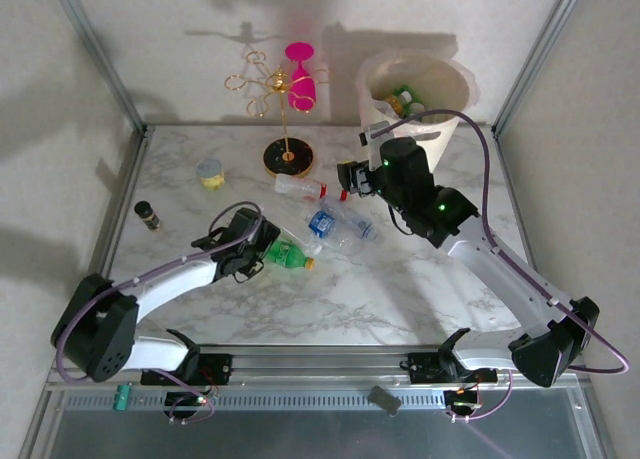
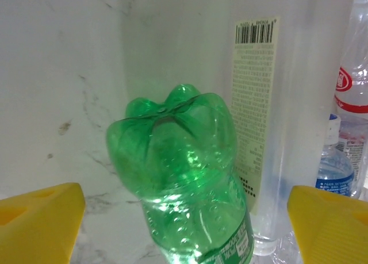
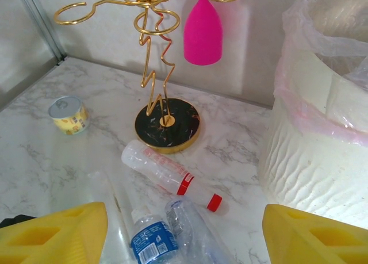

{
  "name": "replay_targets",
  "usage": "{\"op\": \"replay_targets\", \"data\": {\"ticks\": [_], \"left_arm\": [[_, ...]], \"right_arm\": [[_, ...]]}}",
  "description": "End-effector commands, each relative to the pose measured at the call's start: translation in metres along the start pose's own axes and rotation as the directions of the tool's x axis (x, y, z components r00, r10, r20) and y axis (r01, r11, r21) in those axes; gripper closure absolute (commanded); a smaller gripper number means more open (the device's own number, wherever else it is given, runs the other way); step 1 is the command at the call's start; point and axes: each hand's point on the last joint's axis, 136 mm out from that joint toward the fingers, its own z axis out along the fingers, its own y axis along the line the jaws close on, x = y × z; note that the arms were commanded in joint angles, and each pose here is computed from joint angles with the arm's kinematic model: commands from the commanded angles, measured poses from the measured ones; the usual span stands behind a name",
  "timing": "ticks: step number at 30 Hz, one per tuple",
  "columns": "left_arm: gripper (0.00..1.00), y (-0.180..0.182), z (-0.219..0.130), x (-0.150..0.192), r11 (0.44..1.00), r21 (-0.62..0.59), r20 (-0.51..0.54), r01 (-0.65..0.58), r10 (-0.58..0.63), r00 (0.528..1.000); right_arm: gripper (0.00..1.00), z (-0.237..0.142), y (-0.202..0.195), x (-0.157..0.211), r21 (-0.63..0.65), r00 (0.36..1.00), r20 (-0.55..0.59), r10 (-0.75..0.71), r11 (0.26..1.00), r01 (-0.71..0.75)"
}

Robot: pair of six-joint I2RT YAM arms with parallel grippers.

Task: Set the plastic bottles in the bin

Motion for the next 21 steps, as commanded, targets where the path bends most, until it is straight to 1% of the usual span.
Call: {"op": "replay_targets", "data": {"ticks": [1, 7, 12, 15, 18, 21], "left_arm": [[0.14, -0.014, 0.009, -0.001, 0.999, 0.034, -0.008, 0.023, -0.022, 1.000], [0.26, -0.003, 0.029, 0.006, 1.000, -0.004, -0.030, 0.009, -0.009, 1.000], [0.38, 0.004, 0.034, 0.005, 0.999, -0.031, -0.023, -0.020, 0.020, 1.000], [0.43, 0.005, 0.030, 0.001, 0.998, -0.038, -0.005, -0.044, 0.044, 0.999], [0.44, 0.001, 0.019, -0.003, 0.997, -0.024, 0.013, -0.070, 0.070, 0.997], [0.44, -0.008, 0.002, -0.007, 0.995, 0.013, 0.035, -0.102, 0.101, 0.994]], "right_arm": [[0.28, -0.004, -0.002, -0.006, 0.017, 0.999, 0.035, -0.018, 1.000, 0.018], [0.28, 0.002, 0.000, 0.000, 0.011, 1.000, 0.017, -0.024, 1.000, 0.024], [0.28, -0.001, 0.000, -0.004, 0.009, 1.000, 0.022, -0.019, 1.000, 0.019], [0.28, -0.004, 0.001, -0.007, -0.002, 1.000, 0.027, -0.010, 1.000, 0.010], [0.28, -0.006, 0.005, -0.009, -0.022, 1.000, 0.026, 0.002, 1.000, -0.001], [0.28, -0.012, 0.008, -0.014, -0.046, 0.999, 0.037, 0.025, 0.999, -0.023]]}}
